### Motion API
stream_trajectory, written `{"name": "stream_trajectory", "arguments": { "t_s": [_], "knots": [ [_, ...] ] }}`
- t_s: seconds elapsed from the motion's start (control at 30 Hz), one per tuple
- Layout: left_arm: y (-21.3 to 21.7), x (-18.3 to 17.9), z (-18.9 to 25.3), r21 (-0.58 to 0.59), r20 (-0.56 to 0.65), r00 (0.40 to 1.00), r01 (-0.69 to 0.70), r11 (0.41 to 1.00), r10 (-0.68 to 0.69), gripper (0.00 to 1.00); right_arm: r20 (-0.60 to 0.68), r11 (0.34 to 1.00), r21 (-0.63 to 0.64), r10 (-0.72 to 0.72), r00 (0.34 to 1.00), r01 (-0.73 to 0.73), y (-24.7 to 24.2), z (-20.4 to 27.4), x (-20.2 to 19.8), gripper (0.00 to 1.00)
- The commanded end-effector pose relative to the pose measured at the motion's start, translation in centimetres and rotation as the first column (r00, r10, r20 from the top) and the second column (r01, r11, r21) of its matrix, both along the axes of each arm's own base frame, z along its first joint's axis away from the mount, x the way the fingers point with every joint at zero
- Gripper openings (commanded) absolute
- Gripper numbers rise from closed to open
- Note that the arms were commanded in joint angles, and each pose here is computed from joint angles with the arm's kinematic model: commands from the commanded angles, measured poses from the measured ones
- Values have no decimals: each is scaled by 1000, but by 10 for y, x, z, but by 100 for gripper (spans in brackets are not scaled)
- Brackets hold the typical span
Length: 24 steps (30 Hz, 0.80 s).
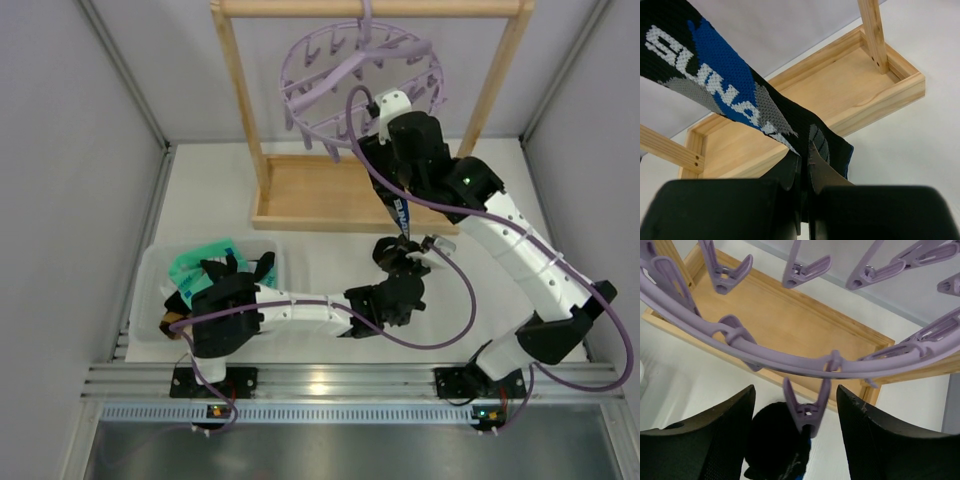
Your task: Remove the socks clipped to the hanger
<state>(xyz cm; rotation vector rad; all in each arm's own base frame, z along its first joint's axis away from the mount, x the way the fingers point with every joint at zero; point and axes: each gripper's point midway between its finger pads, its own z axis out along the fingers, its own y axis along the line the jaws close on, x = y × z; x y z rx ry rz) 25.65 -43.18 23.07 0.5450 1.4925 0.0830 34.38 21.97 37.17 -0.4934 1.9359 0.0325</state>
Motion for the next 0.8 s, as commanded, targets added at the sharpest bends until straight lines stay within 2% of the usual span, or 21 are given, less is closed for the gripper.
{"name": "stream_trajectory", "arguments": {
  "t_s": [0.0,0.2,0.4,0.47,0.5,0.6,0.77],
  "knots": [
    [-15,-8,4,1,8,999,39,999,-39,0,77,999,37,-10,997,7,12,22,0,63],
    [-17,-11,4,4,8,999,45,999,-45,0,91,999,21,-38,995,36,14,21,9,60],
    [-17,-13,2,6,6,999,47,999,-47,0,114,997,27,-71,991,68,9,26,11,52],
    [-17,-13,0,6,4,999,51,999,-51,0,121,997,38,-78,990,73,6,29,10,46],
    [-17,-13,-1,6,3,999,54,999,-54,0,122,997,40,-77,990,72,7,29,10,38],
    [-18,-15,-8,0,-10,997,74,997,-74,0,126,996,55,-73,989,66,7,31,8,25],
    [-7,-20,-27,-26,-49,995,89,996,-91,0,128,995,73,-73,989,65,5,32,6,18]
  ]
}}
